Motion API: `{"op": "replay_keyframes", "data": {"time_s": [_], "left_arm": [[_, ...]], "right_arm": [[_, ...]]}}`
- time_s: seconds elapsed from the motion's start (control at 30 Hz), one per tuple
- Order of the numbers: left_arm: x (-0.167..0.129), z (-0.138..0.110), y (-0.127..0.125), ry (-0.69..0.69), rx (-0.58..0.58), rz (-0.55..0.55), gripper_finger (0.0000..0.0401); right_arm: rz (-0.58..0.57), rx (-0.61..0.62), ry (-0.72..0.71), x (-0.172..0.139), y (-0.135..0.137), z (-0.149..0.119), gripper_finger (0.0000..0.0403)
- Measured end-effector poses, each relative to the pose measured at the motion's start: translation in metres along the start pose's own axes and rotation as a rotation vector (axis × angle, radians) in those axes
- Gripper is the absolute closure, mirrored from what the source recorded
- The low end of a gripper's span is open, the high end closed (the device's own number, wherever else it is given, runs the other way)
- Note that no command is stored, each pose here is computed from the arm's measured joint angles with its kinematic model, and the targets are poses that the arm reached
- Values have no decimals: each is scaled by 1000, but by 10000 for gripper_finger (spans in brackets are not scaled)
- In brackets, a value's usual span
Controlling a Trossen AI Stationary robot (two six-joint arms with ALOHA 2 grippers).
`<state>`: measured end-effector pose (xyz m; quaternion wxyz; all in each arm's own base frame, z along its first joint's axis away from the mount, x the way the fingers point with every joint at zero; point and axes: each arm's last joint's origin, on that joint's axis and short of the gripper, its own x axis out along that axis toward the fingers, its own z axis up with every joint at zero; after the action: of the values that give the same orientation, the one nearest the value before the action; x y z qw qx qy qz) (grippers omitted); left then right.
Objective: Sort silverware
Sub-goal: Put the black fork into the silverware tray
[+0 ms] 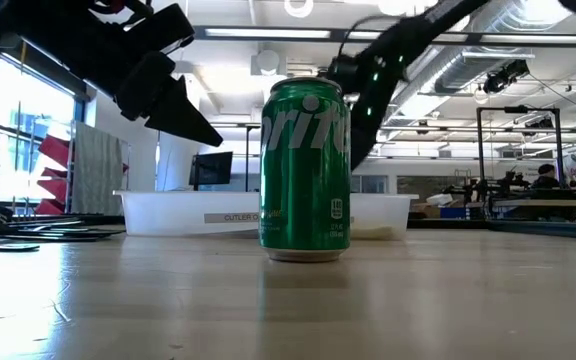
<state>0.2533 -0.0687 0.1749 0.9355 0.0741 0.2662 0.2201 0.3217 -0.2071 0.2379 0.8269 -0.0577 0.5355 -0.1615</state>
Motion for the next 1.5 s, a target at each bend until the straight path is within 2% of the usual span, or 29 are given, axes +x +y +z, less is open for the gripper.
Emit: {"op": "replay_keyframes", "data": {"time_s": [0.1, 0.23, 0.33, 0.43, 0.53, 0.73, 0.83, 0.97, 1.03, 1.13, 1.23, 1.37, 1.5], "left_arm": [[0, 0, 0, -1, -10, 2, 243], [2, 0, 2, 2, -67, 10, 243], [3, -1, 4, 21, -121, 11, 243], [1, -3, 6, 97, -140, -53, 243], [-8, 13, 9, 171, -189, -103, 243], [-38, 45, 18, 496, -123, -122, 250], [-54, 55, 26, 696, -139, -110, 264], [-69, 56, 28, 895, -181, -202, 277], [-74, 47, 26, 996, -184, -243, 279], [-76, 28, 28, 1158, -188, -234, 279], [-74, 11, 30, 1204, -151, -187, 277], [-68, -8, 32, 1190, -86, -151, 275], [-64, -35, 34, 1245, -73, -130, 274]], "right_arm": [[34, 30, -86, -32, 19, 7, 300], [76, 6, -184, -66, 61, 6, 300], [125, -3, -279, -78, 99, -4, 300], [186, -33, -375, -82, 137, -20, 300], [257, -61, -442, -83, 172, -37, 300], [409, -64, -545, -77, 229, -68, 300], [465, -103, -619, -70, 252, -83, 300], [475, -128, -667, -64, 267, -95, 300], [458, -123, -679, -65, 269, -95, 300], [455, -117, -679, -65, 269, -94, 300], [476, -89, -674, -67, 271, -95, 300], [507, -73, -666, -70, 276, -97, 300], [522, -82, -671, -73, 282, -99, 300]]}}
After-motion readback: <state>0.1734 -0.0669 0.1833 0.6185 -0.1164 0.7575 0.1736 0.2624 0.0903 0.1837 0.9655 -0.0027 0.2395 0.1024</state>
